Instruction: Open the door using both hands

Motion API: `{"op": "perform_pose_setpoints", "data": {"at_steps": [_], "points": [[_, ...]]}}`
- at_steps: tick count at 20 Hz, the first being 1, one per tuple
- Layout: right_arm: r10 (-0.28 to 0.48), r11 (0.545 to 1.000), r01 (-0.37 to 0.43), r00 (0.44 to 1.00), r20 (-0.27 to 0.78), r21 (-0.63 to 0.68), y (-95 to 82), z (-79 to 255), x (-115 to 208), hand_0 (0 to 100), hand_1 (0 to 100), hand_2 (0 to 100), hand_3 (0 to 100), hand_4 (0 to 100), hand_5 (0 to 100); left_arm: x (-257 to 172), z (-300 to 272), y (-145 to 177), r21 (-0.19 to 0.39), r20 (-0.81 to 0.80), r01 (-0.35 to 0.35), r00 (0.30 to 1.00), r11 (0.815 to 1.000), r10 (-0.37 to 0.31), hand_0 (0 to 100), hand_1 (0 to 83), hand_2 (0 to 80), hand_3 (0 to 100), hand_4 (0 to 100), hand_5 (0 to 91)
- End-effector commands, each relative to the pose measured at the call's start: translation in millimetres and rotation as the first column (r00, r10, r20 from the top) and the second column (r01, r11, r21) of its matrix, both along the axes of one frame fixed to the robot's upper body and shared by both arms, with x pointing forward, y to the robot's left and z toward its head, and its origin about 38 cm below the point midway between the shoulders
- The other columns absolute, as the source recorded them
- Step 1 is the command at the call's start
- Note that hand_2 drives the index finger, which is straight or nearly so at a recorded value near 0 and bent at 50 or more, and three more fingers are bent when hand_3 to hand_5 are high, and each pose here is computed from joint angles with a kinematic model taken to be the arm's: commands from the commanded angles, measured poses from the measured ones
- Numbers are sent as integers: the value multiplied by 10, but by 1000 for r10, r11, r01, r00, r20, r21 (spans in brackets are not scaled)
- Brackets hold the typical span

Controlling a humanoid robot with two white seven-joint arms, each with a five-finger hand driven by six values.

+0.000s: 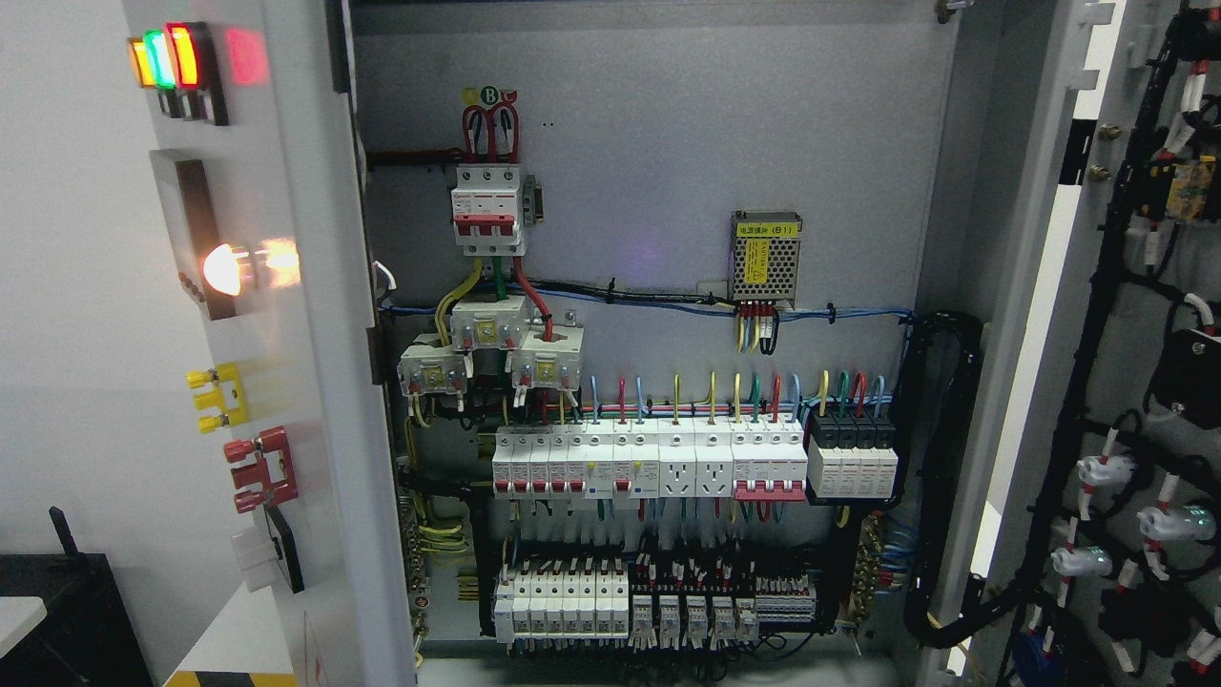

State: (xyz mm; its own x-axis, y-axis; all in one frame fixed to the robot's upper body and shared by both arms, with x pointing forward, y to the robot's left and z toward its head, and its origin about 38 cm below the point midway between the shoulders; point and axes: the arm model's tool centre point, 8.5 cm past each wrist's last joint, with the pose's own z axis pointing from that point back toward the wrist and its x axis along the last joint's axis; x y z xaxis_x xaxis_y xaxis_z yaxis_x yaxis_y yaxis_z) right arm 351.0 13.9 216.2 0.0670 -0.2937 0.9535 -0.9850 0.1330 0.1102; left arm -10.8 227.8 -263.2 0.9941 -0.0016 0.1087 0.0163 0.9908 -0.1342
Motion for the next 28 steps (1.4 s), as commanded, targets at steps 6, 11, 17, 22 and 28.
{"op": "perform_pose_setpoints", "data": {"at_steps": [6, 11, 17, 22, 28], "points": [[85, 996, -85, 996, -6, 27, 346, 56, -223, 107, 0, 0, 0, 0, 0, 0, 0, 3, 0, 0, -3, 1000, 1000, 3, 0, 0, 0, 0, 31, 0], [102, 995, -102, 995, -9, 21, 408, 33, -273, 107, 0, 0, 0, 0, 0, 1, 0, 3, 0, 0, -4, 1000, 1000, 4, 0, 0, 0, 0, 31, 0], [115, 993, -115, 993, -2, 30, 527, 87, -305, 107, 0, 0, 0, 0, 0, 0, 0, 3, 0, 0, -3, 1000, 1000, 3, 0, 0, 0, 0, 31, 0], [129, 991, -129, 992, 1, 32, 591, 107, -332, 107, 0, 0, 0, 0, 0, 0, 0, 3, 0, 0, -3, 1000, 1000, 3, 0, 0, 0, 0, 31, 0], [147, 989, -147, 989, 1, 18, 683, 100, -353, 106, 0, 0, 0, 0, 0, 0, 0, 4, 1, 0, -3, 1000, 1000, 3, 0, 0, 0, 0, 31, 0]]}}
